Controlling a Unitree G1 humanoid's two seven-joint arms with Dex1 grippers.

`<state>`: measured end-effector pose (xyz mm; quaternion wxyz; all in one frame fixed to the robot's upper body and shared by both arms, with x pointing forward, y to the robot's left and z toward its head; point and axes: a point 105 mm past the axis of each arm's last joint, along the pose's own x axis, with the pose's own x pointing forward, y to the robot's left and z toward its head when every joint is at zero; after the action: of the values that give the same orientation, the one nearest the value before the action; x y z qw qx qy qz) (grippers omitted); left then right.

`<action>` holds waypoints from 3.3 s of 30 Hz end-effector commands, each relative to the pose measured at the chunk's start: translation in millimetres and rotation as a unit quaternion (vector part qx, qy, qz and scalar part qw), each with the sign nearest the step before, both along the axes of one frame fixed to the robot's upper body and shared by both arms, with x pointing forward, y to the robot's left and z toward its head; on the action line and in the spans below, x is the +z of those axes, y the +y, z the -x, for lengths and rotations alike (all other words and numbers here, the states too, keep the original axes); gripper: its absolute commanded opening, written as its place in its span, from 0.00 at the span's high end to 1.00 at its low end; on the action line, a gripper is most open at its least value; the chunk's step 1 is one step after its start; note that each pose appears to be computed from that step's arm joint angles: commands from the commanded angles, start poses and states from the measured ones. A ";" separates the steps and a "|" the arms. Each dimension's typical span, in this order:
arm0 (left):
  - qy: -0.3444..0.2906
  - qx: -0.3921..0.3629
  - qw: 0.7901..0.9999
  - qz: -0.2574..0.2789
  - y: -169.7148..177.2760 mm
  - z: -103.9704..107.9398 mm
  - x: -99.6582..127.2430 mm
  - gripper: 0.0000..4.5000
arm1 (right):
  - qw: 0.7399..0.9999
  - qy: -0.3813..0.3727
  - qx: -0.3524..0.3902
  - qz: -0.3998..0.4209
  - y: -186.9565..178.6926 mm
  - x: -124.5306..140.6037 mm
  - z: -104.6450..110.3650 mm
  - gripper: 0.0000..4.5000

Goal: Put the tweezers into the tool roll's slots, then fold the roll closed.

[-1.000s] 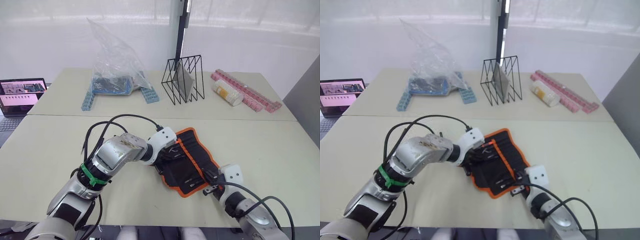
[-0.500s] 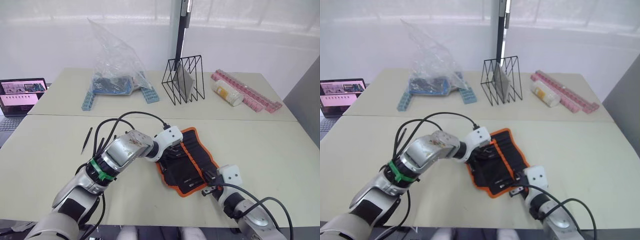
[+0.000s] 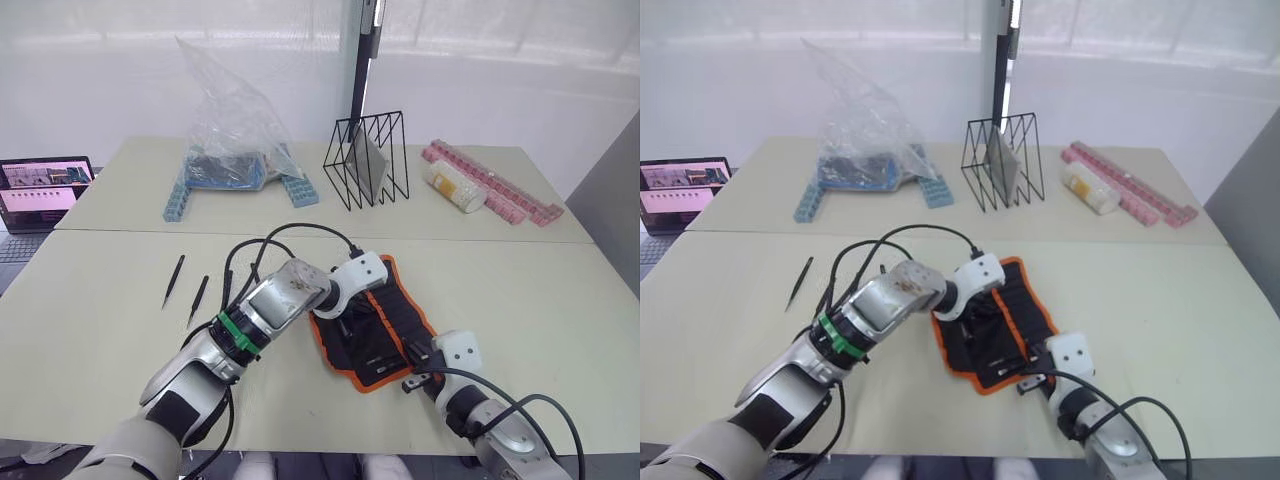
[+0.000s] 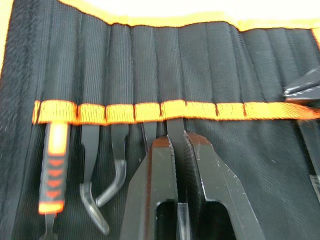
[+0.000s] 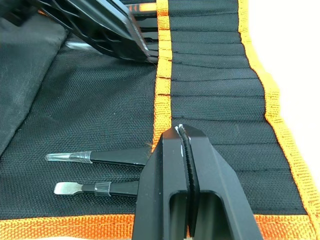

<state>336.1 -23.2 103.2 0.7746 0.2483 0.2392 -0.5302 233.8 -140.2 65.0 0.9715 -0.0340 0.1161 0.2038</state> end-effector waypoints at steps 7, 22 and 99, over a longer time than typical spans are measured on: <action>-0.025 -0.011 1.000 -0.014 -3.4 -5.2 -8.1 1.00 | 0.998 0.060 0.034 -0.013 15.7 -23.0 14.8 0.99; -0.051 -0.022 0.998 0.001 13.3 -2.3 23.2 0.37 | 0.998 0.056 0.034 -0.012 16.6 -20.4 8.3 1.00; -0.119 0.489 0.857 0.107 326.1 -7.7 -38.4 0.01 | 0.998 -0.021 0.062 -0.016 5.1 4.8 -2.1 1.00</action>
<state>343.6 312.2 84.8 0.9852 0.0713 0.1438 -0.0600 237.6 -141.9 63.1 0.9619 -0.0324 0.1016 0.2517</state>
